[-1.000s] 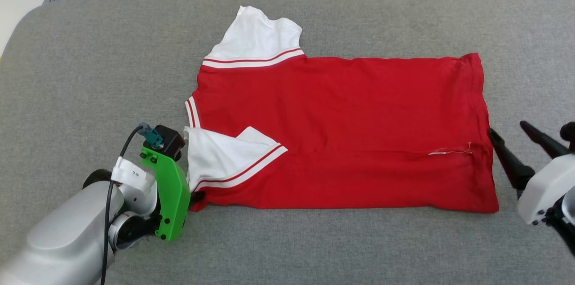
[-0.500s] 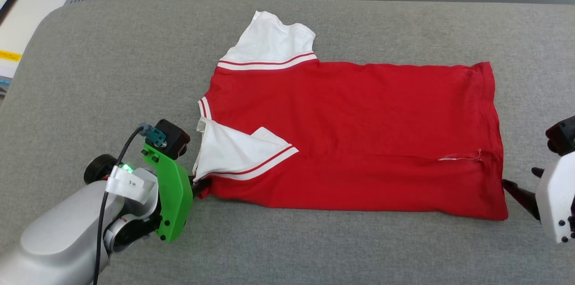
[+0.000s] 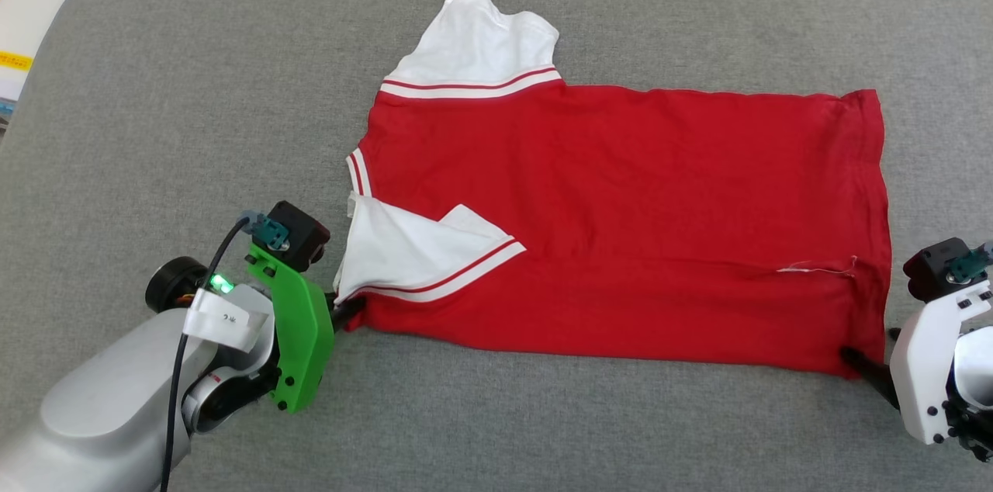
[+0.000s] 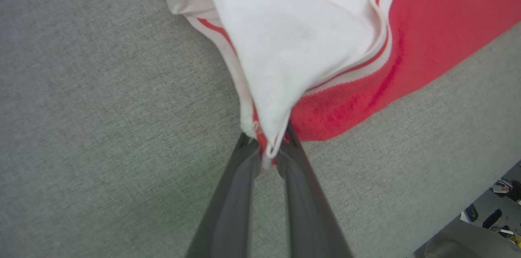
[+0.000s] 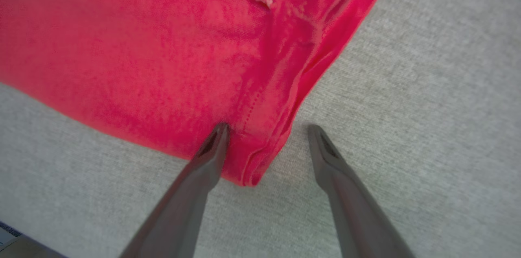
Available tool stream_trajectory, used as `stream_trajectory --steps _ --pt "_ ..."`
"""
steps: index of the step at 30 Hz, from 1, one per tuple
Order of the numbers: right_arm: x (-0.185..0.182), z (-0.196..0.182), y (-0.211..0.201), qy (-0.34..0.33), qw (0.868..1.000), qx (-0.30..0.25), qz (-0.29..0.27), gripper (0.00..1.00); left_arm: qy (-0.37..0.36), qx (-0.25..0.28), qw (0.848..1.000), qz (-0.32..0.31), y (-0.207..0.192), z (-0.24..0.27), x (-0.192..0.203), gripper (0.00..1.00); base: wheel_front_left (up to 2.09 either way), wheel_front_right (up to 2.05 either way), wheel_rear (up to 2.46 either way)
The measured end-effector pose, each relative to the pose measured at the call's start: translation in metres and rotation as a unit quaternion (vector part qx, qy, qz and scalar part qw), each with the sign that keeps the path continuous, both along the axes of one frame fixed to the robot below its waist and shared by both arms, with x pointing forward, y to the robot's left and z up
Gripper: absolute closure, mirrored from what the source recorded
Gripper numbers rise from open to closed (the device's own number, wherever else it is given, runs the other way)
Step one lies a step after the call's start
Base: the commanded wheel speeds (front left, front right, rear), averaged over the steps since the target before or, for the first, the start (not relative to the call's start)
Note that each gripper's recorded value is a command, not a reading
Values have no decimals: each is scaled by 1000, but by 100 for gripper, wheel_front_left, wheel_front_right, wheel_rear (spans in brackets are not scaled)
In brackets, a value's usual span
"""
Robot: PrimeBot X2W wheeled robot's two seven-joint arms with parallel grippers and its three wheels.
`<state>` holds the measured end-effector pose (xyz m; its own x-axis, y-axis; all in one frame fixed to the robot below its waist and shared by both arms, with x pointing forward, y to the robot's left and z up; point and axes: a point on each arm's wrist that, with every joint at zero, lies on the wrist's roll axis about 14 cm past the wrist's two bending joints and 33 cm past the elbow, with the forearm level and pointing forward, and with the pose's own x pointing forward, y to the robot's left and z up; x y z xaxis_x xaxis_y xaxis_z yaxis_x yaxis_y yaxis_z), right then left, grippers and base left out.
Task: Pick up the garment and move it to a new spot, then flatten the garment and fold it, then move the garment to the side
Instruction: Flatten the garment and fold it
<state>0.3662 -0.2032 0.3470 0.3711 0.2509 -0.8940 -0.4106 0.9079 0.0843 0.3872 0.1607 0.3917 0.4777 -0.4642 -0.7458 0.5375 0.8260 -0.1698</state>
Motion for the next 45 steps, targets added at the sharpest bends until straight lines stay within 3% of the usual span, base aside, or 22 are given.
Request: stream_trajectory --steps 1,2,10,21,29,40,41,42,43,44,45 --pt "1 0 0 -4 1000 5 -4 54 -1 0 1000 1 1 0 0 100 0 0 0" --pt "2 0 0 -11 1000 9 -8 100 -2 -1 1000 4 1 0 0 100 0 0 0" --pt "13 27 -1 -88 994 43 -36 100 -14 -7 1000 12 7 8 -12 100 0 0 0" --pt "-13 62 -6 -133 988 64 -47 100 -32 -19 999 1 3 35 -42 100 0 0 0" --pt "-29 60 -17 -112 989 59 -72 100 0 -24 1000 1 -2 26 -65 100 0 0 0" --pt "-39 18 -18 -53 992 54 -105 100 68 -11 997 33 5 -22 -74 100 0 0 0" --pt "-37 18 -17 -58 991 57 -107 80 69 -10 997 35 6 -23 -75 100 0 0 0" --pt "-34 19 -16 -69 990 62 -110 60 68 -9 997 37 7 -24 -75 87 0 0 0" --pt "-32 21 -15 -80 988 67 -113 7 65 -9 997 40 8 -23 -75 42 0 0 0" --pt "-29 24 -14 -94 987 69 -113 0 57 -11 997 45 9 -21 -73 0 0 0 0" --pt "-26 26 -14 -107 985 71 -114 0 50 -11 997 48 11 -19 -72 0 0 0 0"
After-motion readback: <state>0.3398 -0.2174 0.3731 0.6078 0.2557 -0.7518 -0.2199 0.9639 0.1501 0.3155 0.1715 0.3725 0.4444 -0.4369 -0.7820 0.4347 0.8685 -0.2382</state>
